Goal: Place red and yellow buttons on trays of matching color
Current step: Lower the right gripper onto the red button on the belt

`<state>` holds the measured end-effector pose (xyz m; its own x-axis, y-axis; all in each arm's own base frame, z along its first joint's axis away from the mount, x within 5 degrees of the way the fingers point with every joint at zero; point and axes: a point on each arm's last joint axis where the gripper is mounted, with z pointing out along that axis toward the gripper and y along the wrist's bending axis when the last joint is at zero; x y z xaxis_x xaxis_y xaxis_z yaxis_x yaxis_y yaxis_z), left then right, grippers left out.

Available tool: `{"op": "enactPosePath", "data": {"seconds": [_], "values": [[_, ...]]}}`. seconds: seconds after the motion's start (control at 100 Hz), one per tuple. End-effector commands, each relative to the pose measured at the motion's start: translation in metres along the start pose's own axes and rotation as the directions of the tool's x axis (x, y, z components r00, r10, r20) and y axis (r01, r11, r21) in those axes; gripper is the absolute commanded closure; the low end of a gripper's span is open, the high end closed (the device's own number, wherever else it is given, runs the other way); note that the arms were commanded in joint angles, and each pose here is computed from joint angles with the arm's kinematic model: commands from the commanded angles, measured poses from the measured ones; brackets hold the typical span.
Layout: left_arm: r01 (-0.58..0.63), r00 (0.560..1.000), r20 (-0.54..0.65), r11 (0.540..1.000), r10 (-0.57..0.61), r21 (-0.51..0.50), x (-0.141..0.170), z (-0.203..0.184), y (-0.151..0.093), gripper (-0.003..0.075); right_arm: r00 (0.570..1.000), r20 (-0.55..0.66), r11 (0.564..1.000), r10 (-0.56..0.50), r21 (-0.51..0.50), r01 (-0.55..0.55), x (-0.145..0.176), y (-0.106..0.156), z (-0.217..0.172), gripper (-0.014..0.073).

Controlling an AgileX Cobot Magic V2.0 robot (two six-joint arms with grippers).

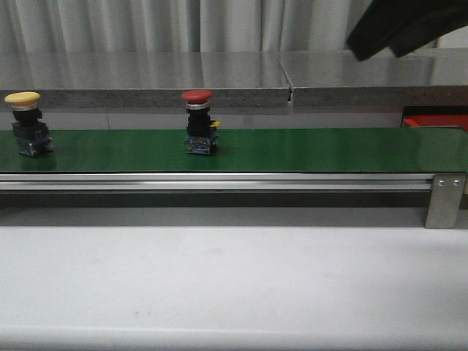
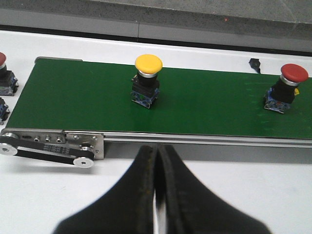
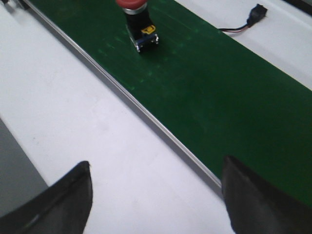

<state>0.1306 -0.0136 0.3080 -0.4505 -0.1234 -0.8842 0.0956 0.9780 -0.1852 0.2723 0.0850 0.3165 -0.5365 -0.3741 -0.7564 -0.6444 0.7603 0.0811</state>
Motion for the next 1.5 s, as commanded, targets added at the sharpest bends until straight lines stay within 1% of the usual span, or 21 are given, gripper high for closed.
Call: {"op": "enactPosePath", "data": {"seconds": [0.0, 0.19, 0.32, 0.45, 0.74, 0.91, 1.11, 1.25, 1.49], "values": [[0.013, 0.996, 0.090, 1.000, -0.013, 0.003, -0.013, -0.004, -0.002, 0.0741, 0.996, 0.055, 0.997, -0.072, 0.014, 0.072, -0.025, 0.003, 0.008, 0.0052], [0.013, 0.996, 0.090, 1.000, -0.013, 0.003, -0.013, -0.004, -0.002, 0.0741, 0.993, 0.010, 0.991, -0.121, -0.063, 0.121, -0.047, 0.007, 0.055, 0.0052], [0.013, 0.996, 0.090, 1.000, -0.013, 0.003, -0.013, -0.004, -0.002, 0.0741, 0.988, 0.010, 0.984, -0.156, -0.081, 0.157, -0.062, 0.008, 0.077, 0.0052], [0.013, 0.996, 0.090, 1.000, -0.013, 0.003, -0.013, -0.004, -0.002, 0.0741, 0.987, 0.011, 0.983, -0.160, -0.086, 0.160, -0.070, 0.003, 0.090, 0.0052], [0.013, 0.996, 0.090, 1.000, -0.013, 0.003, -0.013, -0.004, -0.002, 0.0741, 0.985, 0.032, 0.983, -0.171, -0.062, 0.173, -0.082, -0.006, 0.106, 0.0052], [0.013, 0.996, 0.090, 1.000, -0.013, 0.003, -0.013, -0.004, -0.002, 0.0741, 0.986, 0.025, 0.985, -0.164, -0.054, 0.165, -0.080, -0.011, 0.117, 0.0052], [0.013, 0.996, 0.090, 1.000, -0.013, 0.003, -0.013, -0.004, -0.002, 0.0741, 0.985, 0.059, 0.987, -0.161, -0.005, 0.161, -0.083, -0.015, 0.120, 0.0052], [0.013, 0.996, 0.090, 1.000, -0.013, 0.003, -0.013, -0.004, -0.002, 0.0741, 0.980, 0.072, 0.983, -0.183, 0.028, 0.181, -0.085, -0.018, 0.120, 0.0052], [0.013, 0.996, 0.090, 1.000, -0.013, 0.003, -0.013, -0.004, -0.002, 0.0741, 0.979, 0.059, 0.980, -0.197, 0.033, 0.195, -0.081, -0.021, 0.128, 0.0052]]}}
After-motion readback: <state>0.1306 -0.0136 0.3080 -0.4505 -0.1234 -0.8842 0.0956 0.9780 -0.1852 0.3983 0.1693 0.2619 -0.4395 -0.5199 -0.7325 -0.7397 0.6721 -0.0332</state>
